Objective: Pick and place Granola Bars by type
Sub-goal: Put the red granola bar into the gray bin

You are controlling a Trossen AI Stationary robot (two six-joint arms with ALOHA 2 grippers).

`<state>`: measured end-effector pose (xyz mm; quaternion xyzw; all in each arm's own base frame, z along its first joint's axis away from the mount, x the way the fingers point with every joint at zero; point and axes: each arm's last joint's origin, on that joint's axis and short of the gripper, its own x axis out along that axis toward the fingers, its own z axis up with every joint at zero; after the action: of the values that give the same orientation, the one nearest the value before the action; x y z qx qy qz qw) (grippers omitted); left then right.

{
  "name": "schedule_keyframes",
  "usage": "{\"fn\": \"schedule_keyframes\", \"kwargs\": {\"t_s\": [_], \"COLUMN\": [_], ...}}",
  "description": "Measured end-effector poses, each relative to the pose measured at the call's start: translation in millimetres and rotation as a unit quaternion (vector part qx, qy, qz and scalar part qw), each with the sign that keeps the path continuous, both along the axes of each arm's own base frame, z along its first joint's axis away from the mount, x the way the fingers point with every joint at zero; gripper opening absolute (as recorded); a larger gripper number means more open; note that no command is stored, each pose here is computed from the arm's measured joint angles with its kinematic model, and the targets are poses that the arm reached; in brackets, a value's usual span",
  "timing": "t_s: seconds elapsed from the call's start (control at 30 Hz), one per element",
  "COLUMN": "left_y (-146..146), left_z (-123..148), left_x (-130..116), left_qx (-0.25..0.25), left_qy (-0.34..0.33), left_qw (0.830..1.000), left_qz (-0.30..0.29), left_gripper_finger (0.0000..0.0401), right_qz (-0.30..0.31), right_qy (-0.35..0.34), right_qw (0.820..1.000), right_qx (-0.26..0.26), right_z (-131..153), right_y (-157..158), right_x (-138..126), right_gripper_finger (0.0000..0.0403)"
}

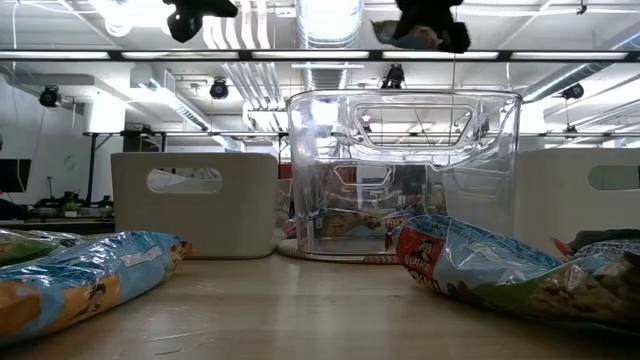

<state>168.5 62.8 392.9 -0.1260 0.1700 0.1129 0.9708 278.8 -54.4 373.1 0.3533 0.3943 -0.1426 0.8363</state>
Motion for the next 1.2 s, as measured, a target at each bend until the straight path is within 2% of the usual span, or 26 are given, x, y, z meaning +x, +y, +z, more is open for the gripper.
{"fn": "schedule_keyframes", "kwargs": {"t_s": [0.2, 0.4, 0.63, 0.9, 1.07, 1.2], "left_y": [-0.6, -4.1, -8.6, -10.6, -10.6, -10.6], "left_z": [-0.1, 3.7, 9.8, 12.4, 12.3, 12.3], "left_x": [-1.4, -10.1, -22.5, -27.9, -27.8, -27.9], "left_qx": [0.018, 0.036, 0.050, 0.066, 0.075, 0.080], "left_qy": [0.006, -0.001, -0.018, -0.024, -0.022, -0.021], "left_qw": [1.000, 0.999, 0.999, 0.998, 0.997, 0.997], "left_qz": [-0.007, -0.013, -0.004, -0.006, -0.009, -0.011], "left_gripper_finger": [0.0000, 0.0000, 0.0000, 0.0000, 0.0000, 0.0000], "right_qz": [0.038, 0.064, 0.108, 0.160, 0.198, 0.224], "right_qy": [-0.055, -0.085, -0.113, -0.172, -0.213, -0.227], "right_qw": [0.998, 0.994, 0.987, 0.966, 0.943, 0.928], "right_qx": [-0.009, -0.004, -0.034, -0.105, -0.165, -0.193], "right_z": [-10.9, -22.4, -40.9, -58.4, -66.3, -76.1], "right_y": [-0.8, -2.8, -1.4, -5.0, -3.7, 2.5], "right_x": [35.2, 58.8, 87.4, 118.2, 135.0, 146.5], "right_gripper_finger": [0.0038, 0.0038, 0.0038, 0.0038, 0.0038, 0.0038]}}
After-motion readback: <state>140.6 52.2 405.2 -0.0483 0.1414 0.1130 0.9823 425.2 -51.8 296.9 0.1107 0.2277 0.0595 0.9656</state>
